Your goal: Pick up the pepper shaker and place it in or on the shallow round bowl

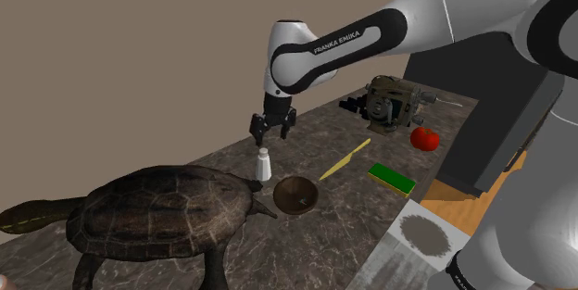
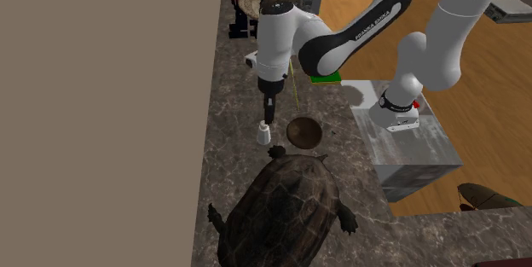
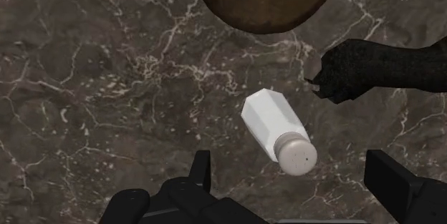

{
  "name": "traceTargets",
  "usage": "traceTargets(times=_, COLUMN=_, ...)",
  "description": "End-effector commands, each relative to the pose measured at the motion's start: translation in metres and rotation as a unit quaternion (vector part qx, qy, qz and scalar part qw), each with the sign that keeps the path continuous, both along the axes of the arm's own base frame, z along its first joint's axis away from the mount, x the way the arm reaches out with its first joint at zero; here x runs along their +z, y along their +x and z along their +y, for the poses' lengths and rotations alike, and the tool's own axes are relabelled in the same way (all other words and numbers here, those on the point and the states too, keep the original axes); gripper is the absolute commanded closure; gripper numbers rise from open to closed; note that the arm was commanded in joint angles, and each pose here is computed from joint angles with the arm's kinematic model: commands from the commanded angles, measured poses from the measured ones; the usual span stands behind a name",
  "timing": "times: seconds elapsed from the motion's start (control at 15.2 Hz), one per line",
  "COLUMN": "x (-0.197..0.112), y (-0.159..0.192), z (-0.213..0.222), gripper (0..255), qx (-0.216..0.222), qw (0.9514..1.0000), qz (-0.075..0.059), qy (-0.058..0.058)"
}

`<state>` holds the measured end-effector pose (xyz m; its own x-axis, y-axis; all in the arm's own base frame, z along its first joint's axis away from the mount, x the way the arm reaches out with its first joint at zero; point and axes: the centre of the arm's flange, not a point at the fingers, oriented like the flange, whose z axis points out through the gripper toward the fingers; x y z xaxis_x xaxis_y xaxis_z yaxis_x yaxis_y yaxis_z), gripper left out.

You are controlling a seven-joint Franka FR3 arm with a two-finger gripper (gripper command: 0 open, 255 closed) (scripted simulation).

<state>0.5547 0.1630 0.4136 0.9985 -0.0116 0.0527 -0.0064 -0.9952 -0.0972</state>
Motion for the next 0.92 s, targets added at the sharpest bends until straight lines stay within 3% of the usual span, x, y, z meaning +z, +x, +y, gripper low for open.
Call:
traceTargets(times=0.0, x=-0.012, y=0.017, z=0.014, gripper=0, qx=0.003, qw=1.0000, qz=-0.003, qy=-0.002)
traceTargets(times=0.46, x=-0.049, y=0.019, z=0.017, gripper=0, qx=0.003, qw=1.0000, qz=-0.003, qy=-0.002)
traceTargets(times=0.86, x=-0.052, y=0.019, z=0.018, gripper=0, qx=0.003, qw=1.0000, qz=-0.003, qy=-0.002)
